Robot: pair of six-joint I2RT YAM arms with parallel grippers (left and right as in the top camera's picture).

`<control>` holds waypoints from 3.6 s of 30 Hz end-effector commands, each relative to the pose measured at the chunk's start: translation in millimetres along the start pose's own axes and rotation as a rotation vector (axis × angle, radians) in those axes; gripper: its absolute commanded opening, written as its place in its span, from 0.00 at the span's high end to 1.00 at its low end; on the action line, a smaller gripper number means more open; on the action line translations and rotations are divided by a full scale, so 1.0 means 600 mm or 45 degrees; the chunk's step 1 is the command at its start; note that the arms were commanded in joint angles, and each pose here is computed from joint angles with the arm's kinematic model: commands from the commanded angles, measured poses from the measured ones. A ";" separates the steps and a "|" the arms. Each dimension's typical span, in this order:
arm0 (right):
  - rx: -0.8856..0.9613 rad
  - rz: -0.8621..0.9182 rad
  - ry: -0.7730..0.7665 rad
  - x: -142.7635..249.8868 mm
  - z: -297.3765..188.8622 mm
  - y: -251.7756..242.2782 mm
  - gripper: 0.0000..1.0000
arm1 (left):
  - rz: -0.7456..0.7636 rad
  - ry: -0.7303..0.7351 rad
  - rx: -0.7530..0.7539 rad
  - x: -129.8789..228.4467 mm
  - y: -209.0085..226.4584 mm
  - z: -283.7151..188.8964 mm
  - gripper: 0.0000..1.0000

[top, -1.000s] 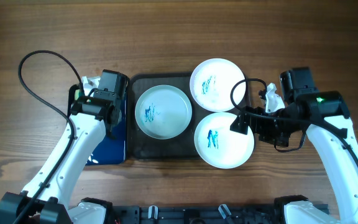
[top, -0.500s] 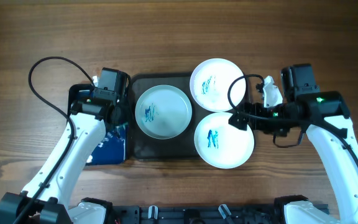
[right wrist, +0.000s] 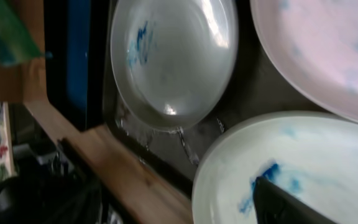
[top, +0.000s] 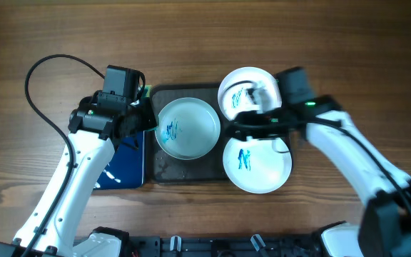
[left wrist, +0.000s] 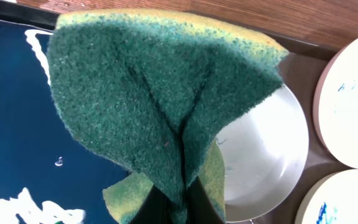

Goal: Clean dirty plates on tray and stack at the side
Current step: 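Grasp the rim of the left white plate with the right gripper, then scrub the left plate with the sponge while the right gripper holds it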

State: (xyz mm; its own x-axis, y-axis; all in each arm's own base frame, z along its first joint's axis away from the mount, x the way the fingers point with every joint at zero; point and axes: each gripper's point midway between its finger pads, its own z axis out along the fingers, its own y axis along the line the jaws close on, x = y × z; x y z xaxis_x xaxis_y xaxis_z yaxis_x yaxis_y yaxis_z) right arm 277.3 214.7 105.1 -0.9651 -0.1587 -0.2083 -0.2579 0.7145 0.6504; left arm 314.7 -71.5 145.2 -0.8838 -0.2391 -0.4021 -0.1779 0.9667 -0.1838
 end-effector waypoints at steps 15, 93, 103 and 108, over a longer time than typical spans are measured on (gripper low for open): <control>0.195 0.334 -0.057 -0.032 0.132 -0.054 0.26 | 0.019 -0.014 0.118 -0.009 -0.031 -0.018 0.96; 0.361 0.159 0.000 -0.013 0.077 -0.039 0.95 | 0.305 0.423 0.234 0.117 -0.140 0.163 0.96; 0.366 0.122 0.093 0.017 0.163 -0.027 0.94 | 0.305 0.426 0.208 0.118 -0.134 0.164 0.96; 0.408 0.163 0.089 0.008 0.144 -0.050 0.65 | 0.306 0.421 0.201 0.117 -0.133 0.164 0.96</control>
State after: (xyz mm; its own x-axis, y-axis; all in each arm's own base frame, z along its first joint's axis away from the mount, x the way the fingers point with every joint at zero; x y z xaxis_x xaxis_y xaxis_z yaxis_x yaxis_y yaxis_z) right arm 270.0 261.1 19.1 -0.9900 -0.1210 -0.0724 -0.1404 0.8938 0.4258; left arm 303.0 -173.3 40.0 -0.9913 0.0420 -0.1249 0.0747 0.9598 -0.2705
